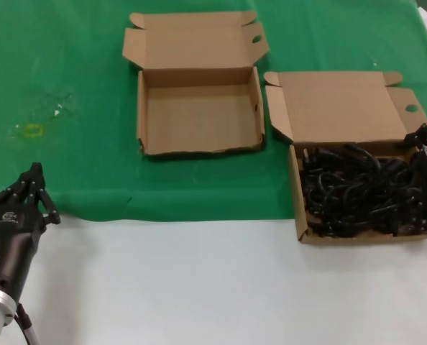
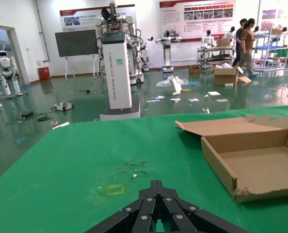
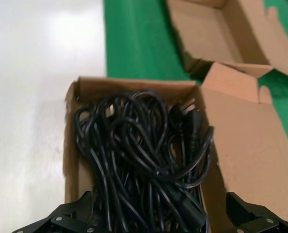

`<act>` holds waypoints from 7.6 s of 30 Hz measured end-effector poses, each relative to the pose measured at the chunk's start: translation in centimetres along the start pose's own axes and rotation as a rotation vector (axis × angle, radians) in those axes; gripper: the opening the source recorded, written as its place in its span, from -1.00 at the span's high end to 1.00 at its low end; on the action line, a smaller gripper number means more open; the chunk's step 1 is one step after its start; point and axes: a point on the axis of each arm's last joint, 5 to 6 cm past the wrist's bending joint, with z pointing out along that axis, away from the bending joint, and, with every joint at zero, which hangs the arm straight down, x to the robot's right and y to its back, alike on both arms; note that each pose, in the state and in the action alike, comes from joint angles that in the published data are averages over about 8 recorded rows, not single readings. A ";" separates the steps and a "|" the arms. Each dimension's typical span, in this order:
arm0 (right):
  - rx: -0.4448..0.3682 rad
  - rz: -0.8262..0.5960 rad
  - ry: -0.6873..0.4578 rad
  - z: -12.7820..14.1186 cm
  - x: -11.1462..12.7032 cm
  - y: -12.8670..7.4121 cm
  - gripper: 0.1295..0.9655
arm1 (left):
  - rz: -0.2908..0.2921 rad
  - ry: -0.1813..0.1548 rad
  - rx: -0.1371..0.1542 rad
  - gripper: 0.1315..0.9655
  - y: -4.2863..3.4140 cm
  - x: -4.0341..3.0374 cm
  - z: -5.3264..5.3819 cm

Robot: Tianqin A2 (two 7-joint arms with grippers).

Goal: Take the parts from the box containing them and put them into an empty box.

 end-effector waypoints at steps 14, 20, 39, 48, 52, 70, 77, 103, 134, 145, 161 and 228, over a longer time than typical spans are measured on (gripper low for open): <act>-0.040 -0.115 -0.028 0.3 2.5 -1.5 -1.00 | 0.000 0.000 0.000 0.97 0.00 0.00 0.0; -0.036 -0.137 -0.027 0.5 2.9 -2.1 -1.00 | 0.000 0.000 0.000 0.97 0.00 0.00 0.0; -0.025 -0.171 -0.045 1.8 3.6 -3.3 -0.91 | 0.000 0.000 0.000 0.97 0.00 0.00 0.0; -0.025 -0.167 -0.061 2.1 3.5 -3.2 -0.67 | 0.000 0.000 0.000 0.97 0.00 0.00 0.0; -0.025 -0.162 -0.065 2.2 3.4 -3.0 -0.63 | 0.000 0.000 0.000 0.97 0.00 0.00 0.0; -0.013 -0.160 -0.037 1.7 3.2 -3.2 0.33 | 0.000 0.000 0.000 0.97 0.00 0.00 0.0; -0.016 -0.154 -0.031 1.3 2.8 -3.0 0.59 | 0.000 0.000 0.000 0.97 0.00 0.00 0.0; 0.004 -0.131 0.009 -1.5 3.0 -3.7 0.90 | 0.000 0.000 0.000 0.97 0.00 0.00 0.0; 0.221 -0.127 0.109 3.5 7.2 -11.8 0.90 | 0.000 0.000 0.000 0.97 0.00 0.00 0.0; 0.280 -0.130 0.137 10.4 7.3 -14.5 0.90 | 0.000 0.000 0.000 0.97 0.00 0.00 0.0; 0.307 -0.136 0.198 16.7 7.9 -18.0 0.90 | 0.000 0.000 0.000 0.97 0.00 0.00 0.0; 0.252 -0.121 0.254 19.9 5.9 -19.4 0.01 | 0.000 0.000 0.000 0.92 0.00 0.00 0.0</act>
